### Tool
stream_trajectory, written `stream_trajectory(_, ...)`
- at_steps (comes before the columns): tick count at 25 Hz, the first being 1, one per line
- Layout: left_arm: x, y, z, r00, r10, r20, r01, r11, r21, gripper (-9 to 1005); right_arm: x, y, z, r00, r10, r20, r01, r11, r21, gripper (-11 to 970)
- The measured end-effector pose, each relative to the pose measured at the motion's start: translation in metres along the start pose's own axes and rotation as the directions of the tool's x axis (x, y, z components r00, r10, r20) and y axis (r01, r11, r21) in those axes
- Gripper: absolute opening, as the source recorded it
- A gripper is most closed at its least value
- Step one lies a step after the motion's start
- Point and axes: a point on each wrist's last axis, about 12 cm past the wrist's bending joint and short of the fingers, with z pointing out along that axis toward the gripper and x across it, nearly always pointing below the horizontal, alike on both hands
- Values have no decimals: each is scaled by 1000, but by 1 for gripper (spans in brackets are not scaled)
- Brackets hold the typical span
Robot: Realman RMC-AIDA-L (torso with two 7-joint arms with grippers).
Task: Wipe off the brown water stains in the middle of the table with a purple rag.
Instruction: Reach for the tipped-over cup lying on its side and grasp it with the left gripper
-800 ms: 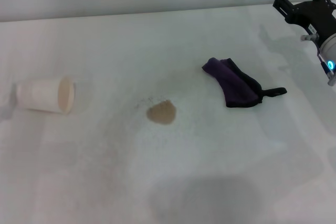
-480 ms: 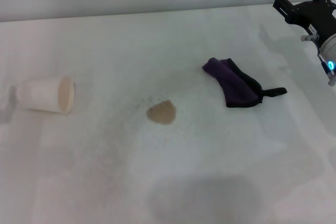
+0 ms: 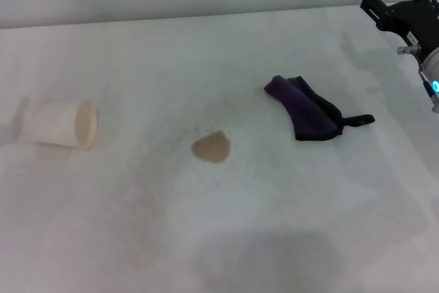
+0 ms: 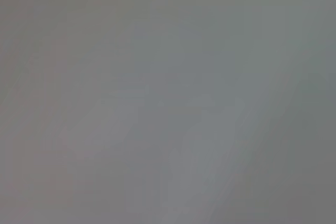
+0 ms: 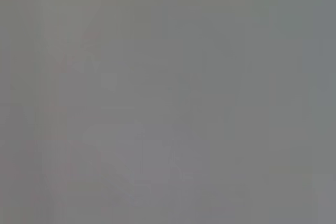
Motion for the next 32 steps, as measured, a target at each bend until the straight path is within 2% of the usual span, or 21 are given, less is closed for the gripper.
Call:
stream_trajectory(3,-24,6,2,994,-110,16,109,992,70,889,0,-1,-2,1000,3,8,-3,1000,4,869)
stream_trajectory(6,-44,7,1,994,-109,14,106,985,134,888,1,-3,-4,1000,4,10,-4,1000,8,869)
stream_trajectory(8,-60,8,3,996,-79,-40,85,978,191,888,1,-3,-5,1000,5,15,-5,1000,8,869)
stream_trajectory(11,-82,10,10,982,-7,-187,57,962,266,887,1,-4,-7,1000,5,21,-5,1000,8,869)
stream_trajectory(15,-113,8,20,917,160,-367,-30,942,336,887,1,-4,-8,1000,5,26,-6,1000,7,869)
stream_trajectory(16,-122,7,22,886,225,-406,-78,935,346,887,1,-4,-8,1000,5,27,-6,1000,7,869)
stream_trajectory(17,-136,6,23,825,352,-441,-190,909,370,887,1,-4,-8,1000,6,26,-6,1000,7,869)
stream_trajectory(18,-136,6,23,825,352,-441,-190,909,370,887,1,-4,-8,1000,6,26,-6,1000,7,869)
stream_trajectory(19,-144,4,25,780,431,-453,-261,883,392,887,1,-3,-7,1000,7,25,-7,1000,6,869)
stream_trajectory(20,-147,3,26,755,465,-462,-288,869,403,887,1,-3,-7,1000,8,24,-8,1000,6,869)
stream_trajectory(21,-153,0,29,679,552,-483,-357,824,440,887,1,-3,-7,1000,8,24,-8,1000,6,869)
stream_trajectory(23,-159,-7,35,561,652,-510,-414,754,510,887,1,-3,-7,1000,9,23,-9,1000,5,869)
stream_trajectory(24,-161,-10,38,518,683,-514,-428,728,536,887,1,-2,-7,1000,9,23,-9,1000,4,869)
stream_trajectory(25,-162,-19,45,403,750,-525,-443,661,606,886,1,-2,-7,1000,10,22,-10,1000,3,869)
stream_trajectory(26,-162,-19,45,403,750,-525,-443,661,606,886,1,-2,-7,1000,10,22,-10,1000,2,869)
stream_trajectory(28,-161,-27,52,325,791,-518,-449,611,652,886,1,-1,-6,1000,11,22,-11,1000,1,869)
stream_trajectory(30,-156,-37,60,245,833,-496,-460,550,697,886,1,-1,-6,1000,13,22,-13,1000,0,869)
stream_trajectory(32,-149,-49,68,159,876,-456,-474,473,742,886,1,-1,-6,1000,23,21,-23,1000,0,869)
